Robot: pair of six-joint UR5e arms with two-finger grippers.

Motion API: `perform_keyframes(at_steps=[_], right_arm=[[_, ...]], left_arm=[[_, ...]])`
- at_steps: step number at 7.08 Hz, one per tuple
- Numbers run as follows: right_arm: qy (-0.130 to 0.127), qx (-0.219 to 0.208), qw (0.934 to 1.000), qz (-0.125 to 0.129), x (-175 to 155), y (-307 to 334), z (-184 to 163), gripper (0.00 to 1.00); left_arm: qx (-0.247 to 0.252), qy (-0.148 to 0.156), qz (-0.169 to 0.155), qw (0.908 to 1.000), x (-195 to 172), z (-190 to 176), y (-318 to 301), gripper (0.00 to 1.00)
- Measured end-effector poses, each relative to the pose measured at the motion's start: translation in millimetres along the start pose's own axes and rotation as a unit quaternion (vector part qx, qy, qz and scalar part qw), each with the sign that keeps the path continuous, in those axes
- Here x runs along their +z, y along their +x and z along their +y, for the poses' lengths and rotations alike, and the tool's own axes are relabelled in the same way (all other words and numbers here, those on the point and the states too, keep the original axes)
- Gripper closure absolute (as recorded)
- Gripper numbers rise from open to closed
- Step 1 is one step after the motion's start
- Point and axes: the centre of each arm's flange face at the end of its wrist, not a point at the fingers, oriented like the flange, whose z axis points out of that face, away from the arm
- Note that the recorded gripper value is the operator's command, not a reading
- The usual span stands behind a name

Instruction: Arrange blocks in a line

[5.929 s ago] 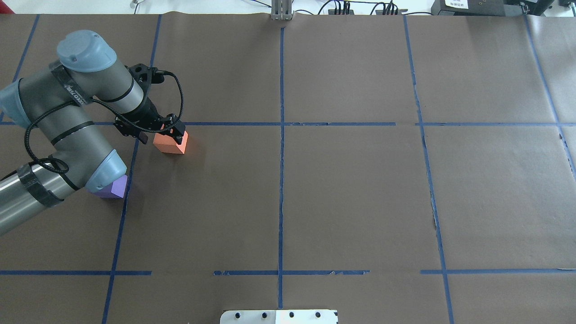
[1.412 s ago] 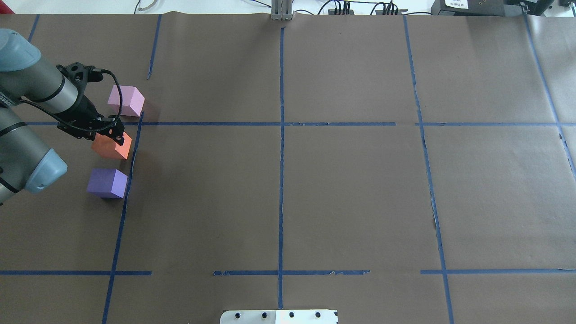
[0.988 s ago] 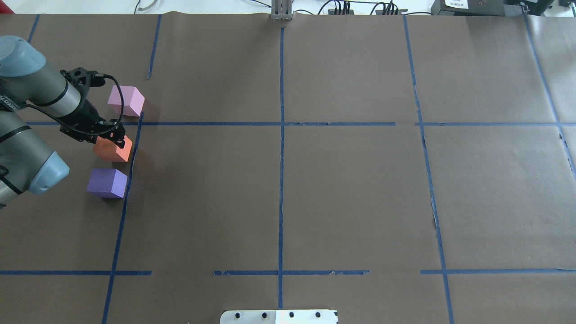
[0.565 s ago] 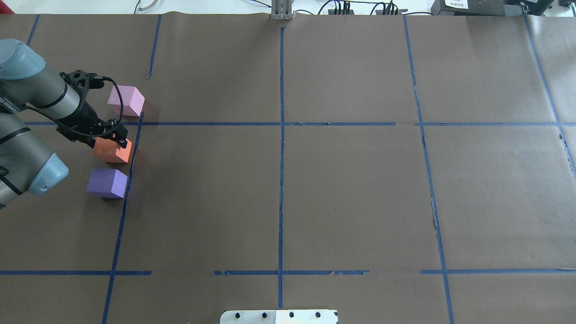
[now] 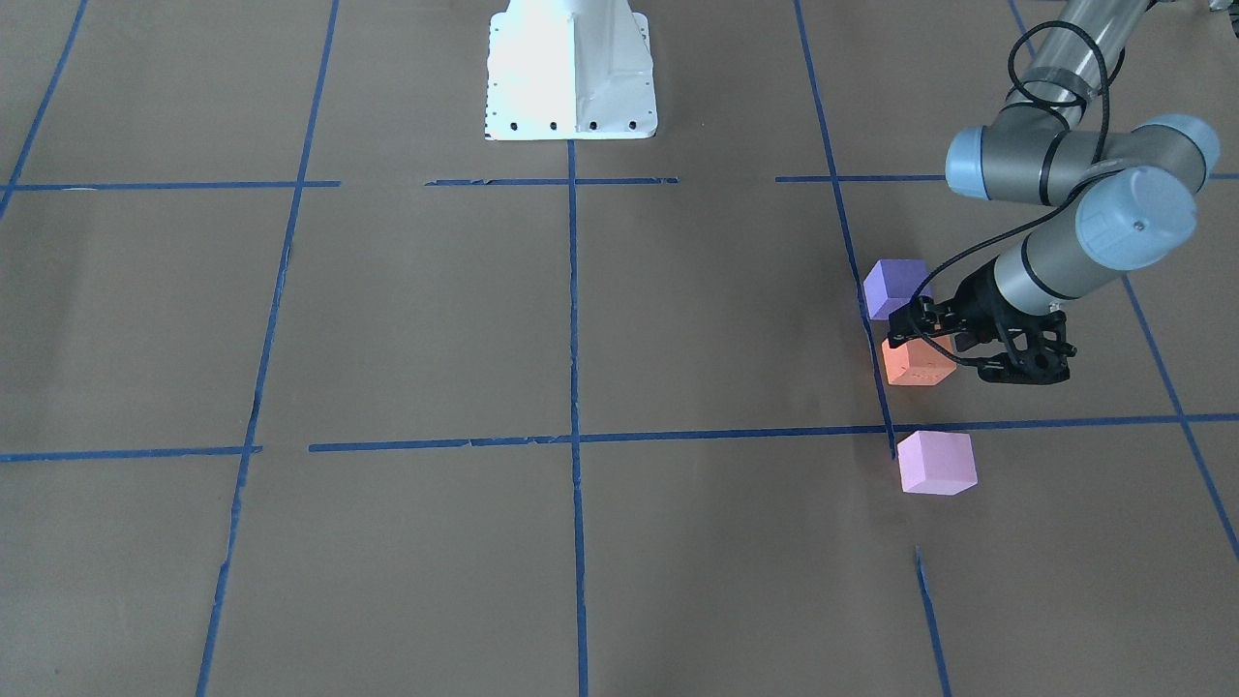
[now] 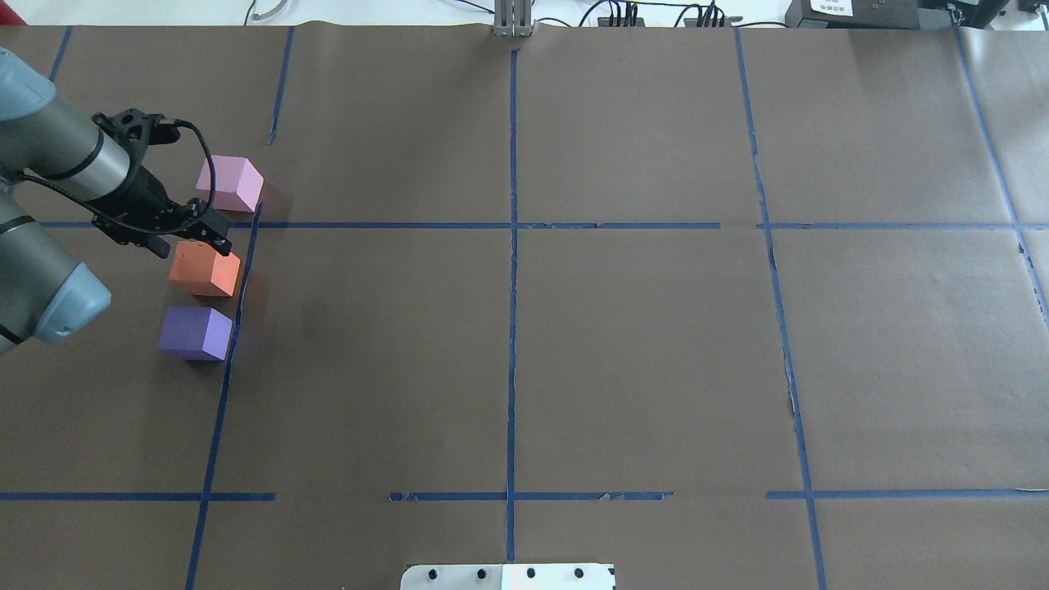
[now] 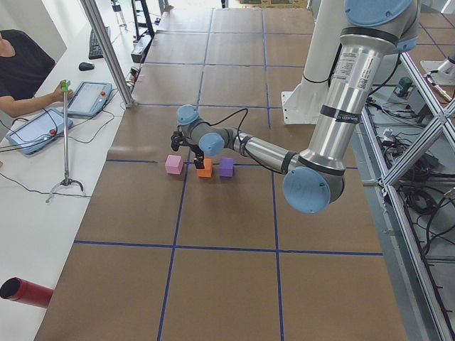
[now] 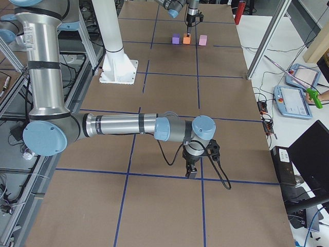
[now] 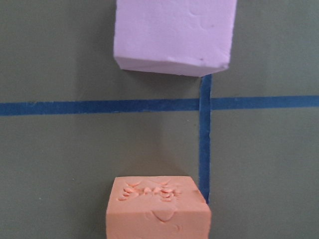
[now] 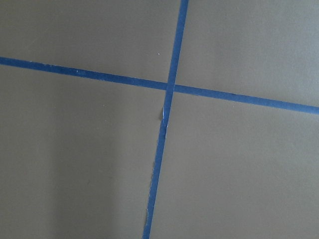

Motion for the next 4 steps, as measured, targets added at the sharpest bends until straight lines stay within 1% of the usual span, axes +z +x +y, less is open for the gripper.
perform_keyframes(at_steps=[1, 3, 4], right_arm=[[0.000, 0.000, 1.0000, 0.000, 0.1, 0.1, 0.0, 0.00], [0.000, 0.000, 1.0000, 0.000, 0.4, 0.3, 0.1, 0.00], [0.000, 0.000, 1.0000, 0.000, 0.4, 0.3, 0.1, 0.00]], left_arm=[[0.006, 0.018, 0.000, 0.9998, -34.7, -6.6, -9.2, 0.00], [0.038, 0.036, -0.029, 0.9982, -100.9, -22.9, -50.9, 0.00], [0.066, 0.048, -0.045, 0.9956, -129.3, -28.8, -76.8, 0.00]])
